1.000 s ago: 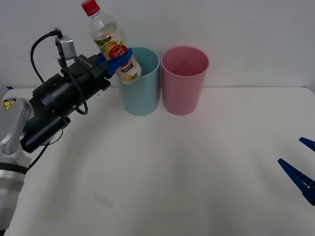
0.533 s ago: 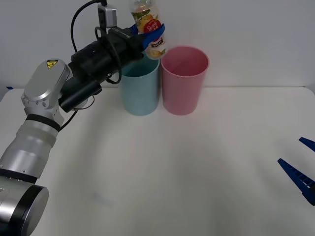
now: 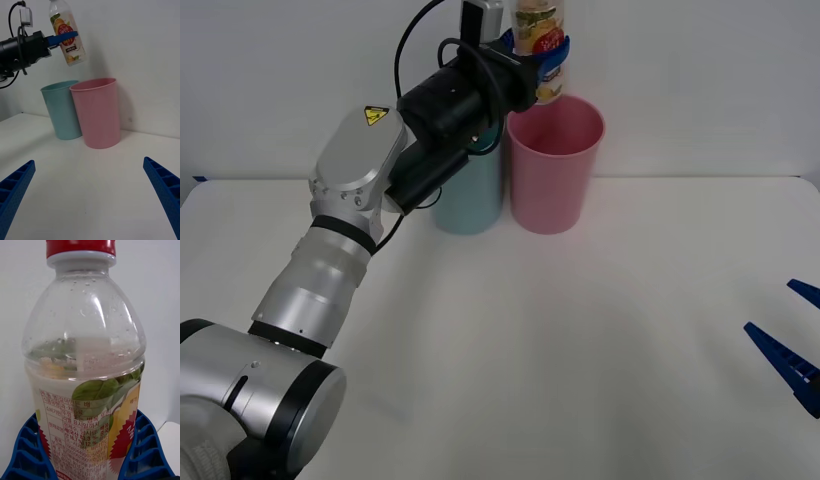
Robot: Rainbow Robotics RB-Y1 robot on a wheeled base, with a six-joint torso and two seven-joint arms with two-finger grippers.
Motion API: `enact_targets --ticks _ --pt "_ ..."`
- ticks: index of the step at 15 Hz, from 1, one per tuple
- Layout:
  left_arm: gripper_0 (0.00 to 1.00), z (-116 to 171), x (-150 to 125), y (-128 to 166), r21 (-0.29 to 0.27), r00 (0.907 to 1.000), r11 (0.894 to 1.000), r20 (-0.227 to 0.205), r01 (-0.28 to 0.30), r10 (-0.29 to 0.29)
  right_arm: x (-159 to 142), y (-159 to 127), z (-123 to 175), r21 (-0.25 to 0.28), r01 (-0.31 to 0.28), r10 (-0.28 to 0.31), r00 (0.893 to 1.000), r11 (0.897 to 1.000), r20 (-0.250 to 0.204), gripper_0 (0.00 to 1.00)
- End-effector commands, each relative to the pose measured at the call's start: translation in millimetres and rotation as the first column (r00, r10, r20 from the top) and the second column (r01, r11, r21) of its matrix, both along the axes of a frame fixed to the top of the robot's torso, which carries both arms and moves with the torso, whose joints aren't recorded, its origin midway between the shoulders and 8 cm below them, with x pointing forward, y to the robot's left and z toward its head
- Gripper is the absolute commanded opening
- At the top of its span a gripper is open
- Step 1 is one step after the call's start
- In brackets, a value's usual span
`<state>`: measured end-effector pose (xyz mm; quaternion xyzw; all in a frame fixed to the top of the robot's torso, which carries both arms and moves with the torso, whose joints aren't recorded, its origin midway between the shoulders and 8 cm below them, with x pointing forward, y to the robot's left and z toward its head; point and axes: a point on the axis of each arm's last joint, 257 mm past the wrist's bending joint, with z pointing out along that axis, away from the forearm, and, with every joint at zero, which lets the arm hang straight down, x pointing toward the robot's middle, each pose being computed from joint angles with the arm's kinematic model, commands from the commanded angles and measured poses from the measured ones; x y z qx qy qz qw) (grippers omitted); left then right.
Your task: Grasp the object on the table and drop it into the matching bin: aluminum can to the light blue bin, PET bottle to the pink bin.
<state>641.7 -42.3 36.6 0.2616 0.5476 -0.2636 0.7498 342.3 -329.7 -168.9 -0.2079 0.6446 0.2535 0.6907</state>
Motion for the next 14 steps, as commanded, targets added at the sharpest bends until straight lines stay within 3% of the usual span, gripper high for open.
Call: enact_targets --ticks 1,6,8,9,10,14 --pt "0.01 -3.9 8.5 -13.1 0.042 0.9988 0.998 0.02 -0.044 0.044 0.0 0.0 0.0 0.0 0.0 0.0 1.0 1.0 0.0 1.0" --pt "0.03 -3.6 8.8 -26.0 0.046 0.9982 0.997 0.019 -0.058 0.057 0.0 0.0 0.0 0.0 0.0 0.0 1.0 1.0 0.0 1.0" --pt "0.1 -5.0 7.9 -27.4 0.045 0.9985 0.998 0.015 -0.054 0.053 0.0 0.0 0.0 0.0 0.0 0.0 1.0 1.0 0.0 1.0" --pt "0.48 -5.2 7.7 -28.0 0.045 0.9986 0.998 0.014 -0.052 0.052 0.0 0.0 0.0 0.0 0.0 0.0 1.0 1.0 0.0 1.0" --pt "1.0 -5.1 7.6 -28.0 0.044 0.9986 0.998 0.013 -0.052 0.051 0.0 0.0 0.0 0.0 0.0 0.0 1.0 1.0 0.0 1.0" --pt "1.0 -4.7 7.1 -28.5 0.031 0.9989 0.998 0.003 -0.046 0.046 0.0 0.0 0.0 0.0 0.0 0.0 1.0 1.0 0.0 1.0"
